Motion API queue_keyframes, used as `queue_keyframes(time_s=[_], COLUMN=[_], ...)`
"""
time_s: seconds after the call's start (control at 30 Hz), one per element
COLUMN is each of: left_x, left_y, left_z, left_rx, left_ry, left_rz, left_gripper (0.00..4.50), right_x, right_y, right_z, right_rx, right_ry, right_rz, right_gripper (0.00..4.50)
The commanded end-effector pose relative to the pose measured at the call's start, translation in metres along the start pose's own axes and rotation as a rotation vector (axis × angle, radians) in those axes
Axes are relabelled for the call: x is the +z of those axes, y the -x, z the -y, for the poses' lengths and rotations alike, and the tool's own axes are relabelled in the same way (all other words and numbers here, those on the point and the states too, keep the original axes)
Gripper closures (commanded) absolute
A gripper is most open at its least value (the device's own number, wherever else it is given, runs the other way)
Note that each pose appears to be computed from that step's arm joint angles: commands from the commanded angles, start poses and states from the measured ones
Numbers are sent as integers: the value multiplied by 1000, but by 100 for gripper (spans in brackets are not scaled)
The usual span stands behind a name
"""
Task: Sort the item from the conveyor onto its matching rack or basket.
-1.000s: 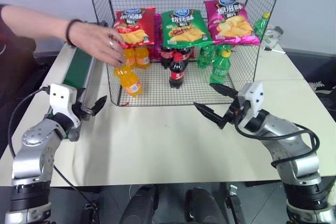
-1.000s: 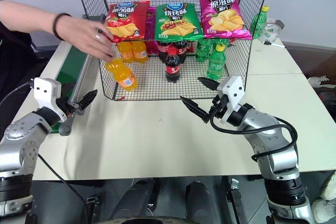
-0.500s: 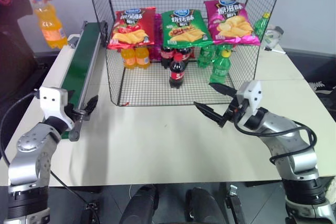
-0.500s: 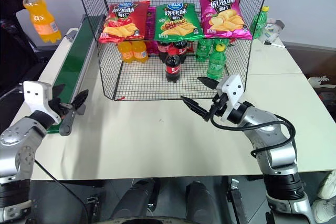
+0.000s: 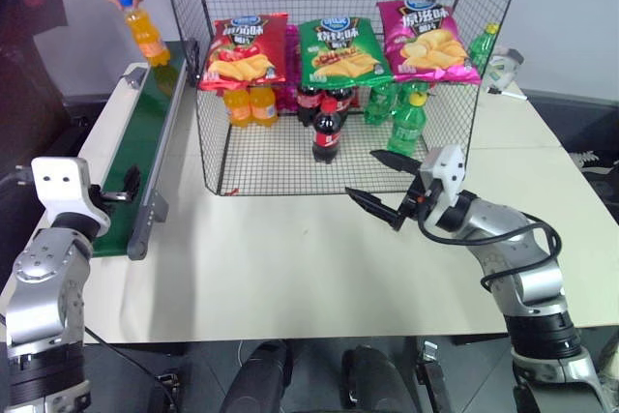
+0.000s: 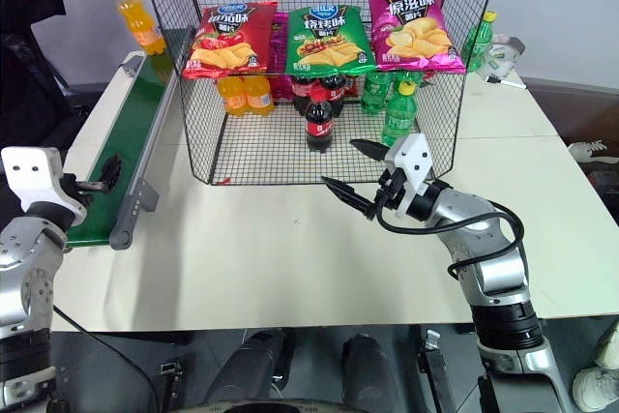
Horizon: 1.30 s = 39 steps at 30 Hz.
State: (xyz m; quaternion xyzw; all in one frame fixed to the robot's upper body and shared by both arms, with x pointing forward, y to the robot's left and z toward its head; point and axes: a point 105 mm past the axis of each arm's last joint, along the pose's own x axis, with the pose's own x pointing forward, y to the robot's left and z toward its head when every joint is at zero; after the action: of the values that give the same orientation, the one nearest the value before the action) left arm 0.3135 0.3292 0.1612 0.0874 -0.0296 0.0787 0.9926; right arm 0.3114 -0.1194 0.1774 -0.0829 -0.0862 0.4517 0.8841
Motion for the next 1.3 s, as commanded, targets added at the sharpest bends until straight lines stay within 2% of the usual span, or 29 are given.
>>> queue_keyframes(time_s=[0.03, 0.33, 0.5, 0.6, 1.07, 1.3], left_x=[17, 9, 7, 6, 0, 5], left_y=[0, 3, 5, 5, 5, 9], left_z=[-11, -6, -6, -4, -8, -16], left_rx=[43, -21, -24, -30, 19, 48], left_ry=[-13, 42, 50, 55, 66, 74], left_rz=[96, 112, 109, 111, 108, 130], left_gripper=[4, 4, 4, 4, 4, 4], right_x=[12, 0, 8, 12, 5, 2], right_y=[-3, 8, -5, -7, -8, -3], right_z=[0, -16, -25, -22, -33, -32], right_rx=[6, 47, 33, -15, 8, 5], right_ry=[39, 5, 3, -9, -10, -7], right_rz=[50, 37, 70, 90, 69, 56], right_gripper=[0, 0, 0, 0, 0, 0])
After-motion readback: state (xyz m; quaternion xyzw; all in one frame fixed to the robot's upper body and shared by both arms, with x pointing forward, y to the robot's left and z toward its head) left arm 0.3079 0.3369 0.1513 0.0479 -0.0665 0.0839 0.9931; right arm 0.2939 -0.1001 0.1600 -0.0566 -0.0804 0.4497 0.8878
